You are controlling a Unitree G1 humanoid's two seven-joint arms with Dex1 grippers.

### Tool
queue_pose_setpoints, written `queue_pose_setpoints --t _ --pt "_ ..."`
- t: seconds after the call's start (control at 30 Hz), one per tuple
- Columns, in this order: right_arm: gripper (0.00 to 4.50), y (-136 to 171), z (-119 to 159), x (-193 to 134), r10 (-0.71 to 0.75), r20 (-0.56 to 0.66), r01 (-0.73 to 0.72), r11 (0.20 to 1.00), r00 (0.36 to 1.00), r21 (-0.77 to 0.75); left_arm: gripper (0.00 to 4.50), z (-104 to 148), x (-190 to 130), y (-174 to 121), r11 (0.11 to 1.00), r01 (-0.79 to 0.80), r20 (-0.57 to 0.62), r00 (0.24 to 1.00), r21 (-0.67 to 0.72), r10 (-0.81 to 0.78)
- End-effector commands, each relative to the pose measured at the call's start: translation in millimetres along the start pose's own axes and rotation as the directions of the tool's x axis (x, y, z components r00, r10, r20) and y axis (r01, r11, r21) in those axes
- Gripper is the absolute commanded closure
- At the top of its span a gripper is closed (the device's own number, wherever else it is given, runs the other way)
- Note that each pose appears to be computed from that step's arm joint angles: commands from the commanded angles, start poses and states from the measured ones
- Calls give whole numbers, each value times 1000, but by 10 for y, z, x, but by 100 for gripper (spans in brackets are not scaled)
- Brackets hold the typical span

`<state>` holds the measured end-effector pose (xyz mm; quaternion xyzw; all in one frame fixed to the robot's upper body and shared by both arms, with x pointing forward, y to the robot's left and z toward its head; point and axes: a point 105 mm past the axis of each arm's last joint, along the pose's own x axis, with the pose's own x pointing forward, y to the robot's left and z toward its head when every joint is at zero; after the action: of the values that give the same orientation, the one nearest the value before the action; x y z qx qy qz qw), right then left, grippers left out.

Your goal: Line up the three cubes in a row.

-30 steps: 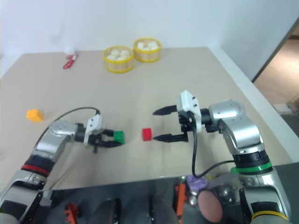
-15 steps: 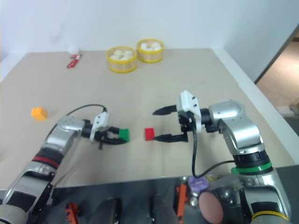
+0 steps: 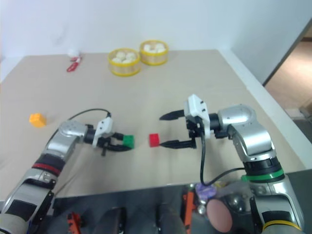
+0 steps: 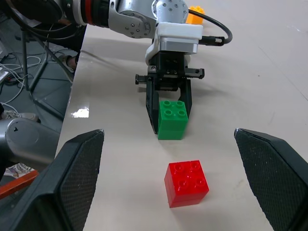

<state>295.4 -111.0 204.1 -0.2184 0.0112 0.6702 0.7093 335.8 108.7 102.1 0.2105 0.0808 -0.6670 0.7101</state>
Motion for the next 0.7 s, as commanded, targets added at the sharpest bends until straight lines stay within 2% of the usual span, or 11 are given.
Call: queue_pose_setpoints --t 0.03,0.17,0.2,0.4,0.7 --pt "0 -36 81 -39 -15 0 15 999 1000 -43 315 -29 -28 -35 1000 7 -18 1000 3 -7" --pt "0 -39 78 -42 -16 -2 16 999 1000 -45 315 -103 -25 -28 1000 -10 -59 998 13 10" --pt "0 -39 78 -44 -16 -2 16 999 1000 -45 214 -114 -24 -23 1000 -15 -67 998 19 16" --pt "0 -48 70 -60 -22 -8 22 999 1000 -44 12 -83 -12 -4 999 -43 -36 998 8 43" --pt "0 -79 87 -68 -26 -6 26 998 1000 -50 5 -142 -190 -120 999 -33 -57 998 -40 31"
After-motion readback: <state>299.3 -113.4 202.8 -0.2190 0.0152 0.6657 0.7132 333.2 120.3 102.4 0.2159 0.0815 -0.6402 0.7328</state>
